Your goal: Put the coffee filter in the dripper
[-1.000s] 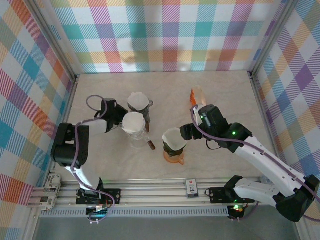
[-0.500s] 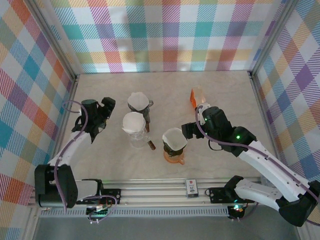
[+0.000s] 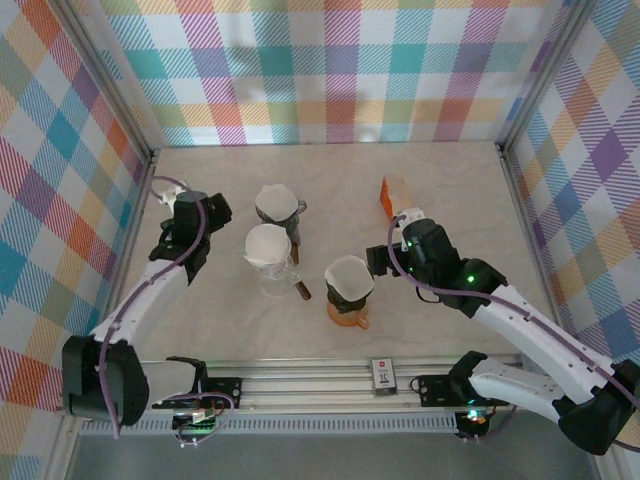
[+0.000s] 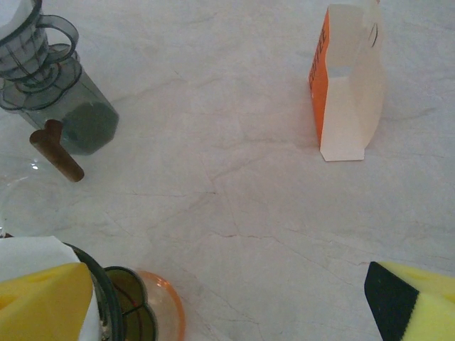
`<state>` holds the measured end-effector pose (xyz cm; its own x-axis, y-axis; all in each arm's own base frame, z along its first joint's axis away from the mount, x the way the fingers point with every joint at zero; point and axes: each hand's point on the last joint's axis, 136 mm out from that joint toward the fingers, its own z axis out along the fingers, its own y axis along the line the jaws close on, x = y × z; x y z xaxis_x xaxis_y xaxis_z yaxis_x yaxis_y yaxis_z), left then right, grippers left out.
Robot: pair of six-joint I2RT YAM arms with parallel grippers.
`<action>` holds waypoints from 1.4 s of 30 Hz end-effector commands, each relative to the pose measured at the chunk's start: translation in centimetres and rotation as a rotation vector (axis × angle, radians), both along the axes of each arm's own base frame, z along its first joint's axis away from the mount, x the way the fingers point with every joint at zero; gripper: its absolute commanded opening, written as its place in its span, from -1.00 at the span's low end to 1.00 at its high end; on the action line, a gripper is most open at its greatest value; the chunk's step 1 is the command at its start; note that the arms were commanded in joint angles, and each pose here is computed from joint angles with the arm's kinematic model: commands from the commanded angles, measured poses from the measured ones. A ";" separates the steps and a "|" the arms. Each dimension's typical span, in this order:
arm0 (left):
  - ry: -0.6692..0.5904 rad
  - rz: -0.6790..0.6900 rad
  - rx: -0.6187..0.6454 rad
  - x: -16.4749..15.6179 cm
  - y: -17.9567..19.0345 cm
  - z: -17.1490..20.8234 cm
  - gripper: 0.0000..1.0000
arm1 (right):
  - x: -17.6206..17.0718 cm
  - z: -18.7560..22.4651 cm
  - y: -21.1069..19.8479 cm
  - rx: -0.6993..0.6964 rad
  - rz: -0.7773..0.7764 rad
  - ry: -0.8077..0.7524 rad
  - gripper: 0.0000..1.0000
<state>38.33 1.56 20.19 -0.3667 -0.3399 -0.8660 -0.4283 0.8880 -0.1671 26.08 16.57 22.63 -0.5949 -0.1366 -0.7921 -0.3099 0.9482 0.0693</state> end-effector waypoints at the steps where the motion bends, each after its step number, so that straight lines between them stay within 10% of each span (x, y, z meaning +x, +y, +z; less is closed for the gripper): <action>1: 0.077 0.020 0.222 1.1 1.8 -2.7 1.00 | 0.6 1.2 -0.2 0.016 -0.014 -0.063 0.98; 14: 0.062 -0.042 0.206 1.5 2.0 -10.7 1.00 | 0.8 1.4 -2.4 0.048 -0.146 -0.116 0.98; 42: -0.063 -0.199 0.178 0.9 -0.2 -11.8 1.00 | 10.1 -2.4 -10.8 -0.067 -0.294 -0.353 0.98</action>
<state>38.07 1.57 6.74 -0.4204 -0.1260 -0.8985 -0.2532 0.9673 -0.0171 34.42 5.93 18.47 -0.4599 -0.0224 -0.8877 0.0228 0.9991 -0.0370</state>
